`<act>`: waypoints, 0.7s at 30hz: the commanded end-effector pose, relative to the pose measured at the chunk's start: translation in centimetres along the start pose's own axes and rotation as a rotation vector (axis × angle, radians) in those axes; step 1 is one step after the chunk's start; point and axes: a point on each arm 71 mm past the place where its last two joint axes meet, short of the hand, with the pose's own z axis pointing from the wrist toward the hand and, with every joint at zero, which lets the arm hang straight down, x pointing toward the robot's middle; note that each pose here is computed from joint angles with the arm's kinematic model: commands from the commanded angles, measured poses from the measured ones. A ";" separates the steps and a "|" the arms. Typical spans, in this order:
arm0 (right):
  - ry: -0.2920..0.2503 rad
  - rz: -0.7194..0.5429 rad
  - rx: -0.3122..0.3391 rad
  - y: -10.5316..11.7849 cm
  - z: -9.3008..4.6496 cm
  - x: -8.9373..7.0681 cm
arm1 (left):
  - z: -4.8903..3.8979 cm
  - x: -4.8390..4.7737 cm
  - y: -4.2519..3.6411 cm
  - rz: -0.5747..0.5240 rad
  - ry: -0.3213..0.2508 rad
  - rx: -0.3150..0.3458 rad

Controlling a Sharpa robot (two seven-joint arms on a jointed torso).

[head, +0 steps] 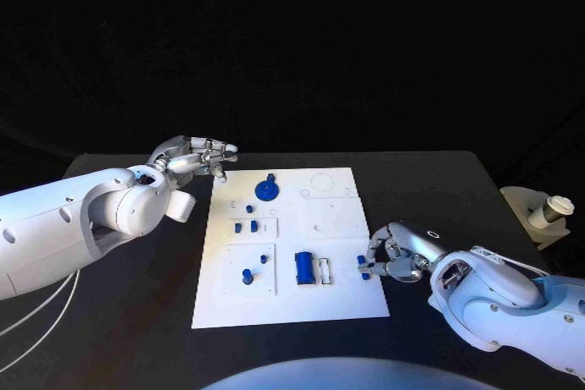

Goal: Assemble the parts on the task board

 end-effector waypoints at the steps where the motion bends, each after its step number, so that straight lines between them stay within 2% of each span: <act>1: 0.035 -0.065 0.024 -0.2 0.1 0.6 | 0.00 0.19 -0.15 -0.006 0.014 0.012; 11: 0.064 -0.094 0.058 -0.7 0.6 1.3 | -0.02 0.21 -0.13 -0.007 0.018 0.010; 21: 0.089 -0.095 0.049 -0.2 0.9 2.4 | -0.01 0.24 -0.11 -0.008 0.020 0.009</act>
